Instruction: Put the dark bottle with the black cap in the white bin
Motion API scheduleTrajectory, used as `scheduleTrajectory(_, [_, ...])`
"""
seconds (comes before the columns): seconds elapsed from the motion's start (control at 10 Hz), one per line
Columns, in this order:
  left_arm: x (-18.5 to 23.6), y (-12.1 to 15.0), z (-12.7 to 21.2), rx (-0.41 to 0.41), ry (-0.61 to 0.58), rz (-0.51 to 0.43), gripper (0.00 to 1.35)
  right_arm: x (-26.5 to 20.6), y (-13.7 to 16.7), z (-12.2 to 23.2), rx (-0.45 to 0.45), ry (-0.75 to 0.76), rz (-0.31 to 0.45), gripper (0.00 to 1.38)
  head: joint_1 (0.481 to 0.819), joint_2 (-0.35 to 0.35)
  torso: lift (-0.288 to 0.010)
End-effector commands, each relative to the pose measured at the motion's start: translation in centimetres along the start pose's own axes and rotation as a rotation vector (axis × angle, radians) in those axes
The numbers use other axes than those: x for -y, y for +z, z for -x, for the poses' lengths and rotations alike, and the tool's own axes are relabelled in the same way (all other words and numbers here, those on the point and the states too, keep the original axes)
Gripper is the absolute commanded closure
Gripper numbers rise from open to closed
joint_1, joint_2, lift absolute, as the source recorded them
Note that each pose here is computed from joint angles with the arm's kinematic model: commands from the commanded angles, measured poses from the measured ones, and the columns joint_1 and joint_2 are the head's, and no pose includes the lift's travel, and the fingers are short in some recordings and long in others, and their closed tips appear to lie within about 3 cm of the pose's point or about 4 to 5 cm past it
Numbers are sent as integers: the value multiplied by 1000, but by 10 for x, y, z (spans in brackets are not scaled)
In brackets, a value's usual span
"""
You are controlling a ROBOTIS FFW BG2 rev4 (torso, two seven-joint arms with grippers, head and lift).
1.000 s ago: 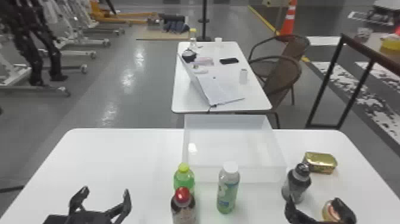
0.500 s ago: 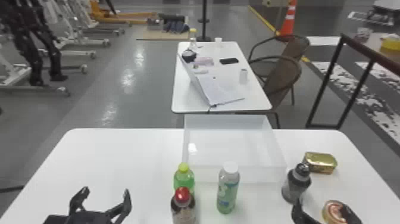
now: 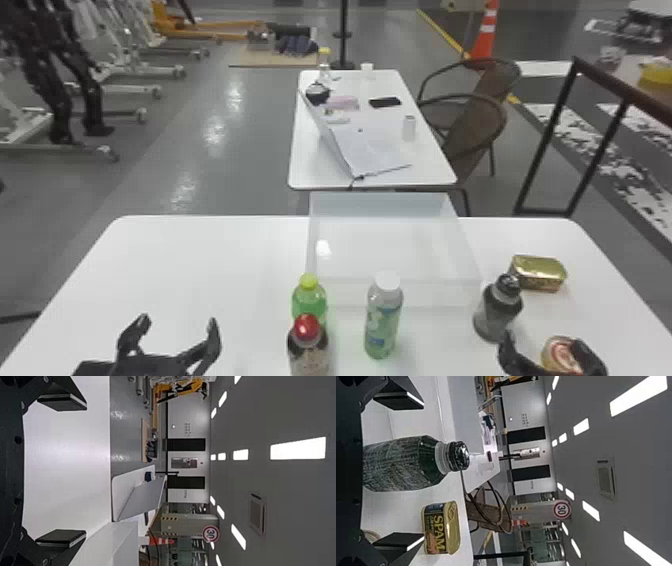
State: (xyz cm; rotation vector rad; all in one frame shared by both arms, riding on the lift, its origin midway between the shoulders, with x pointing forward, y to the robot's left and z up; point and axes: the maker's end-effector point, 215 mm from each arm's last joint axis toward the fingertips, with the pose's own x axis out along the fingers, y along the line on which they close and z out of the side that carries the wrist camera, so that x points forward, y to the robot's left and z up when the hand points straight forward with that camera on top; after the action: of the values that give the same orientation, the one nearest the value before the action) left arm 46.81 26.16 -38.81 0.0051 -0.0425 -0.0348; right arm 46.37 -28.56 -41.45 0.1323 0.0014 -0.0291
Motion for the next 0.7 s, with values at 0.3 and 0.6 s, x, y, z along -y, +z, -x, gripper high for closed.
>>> scheduleTrajectory(0.3, [-2,0,1,3,9,15,168,-10,-36,-17,-113,107,-26,127,549,0,-100])
scheduleTrajectory(0.6, [-3,-3,1,-1,11,22,167,-7,-44,-21,-129,111,-21,128,549,0,-100])
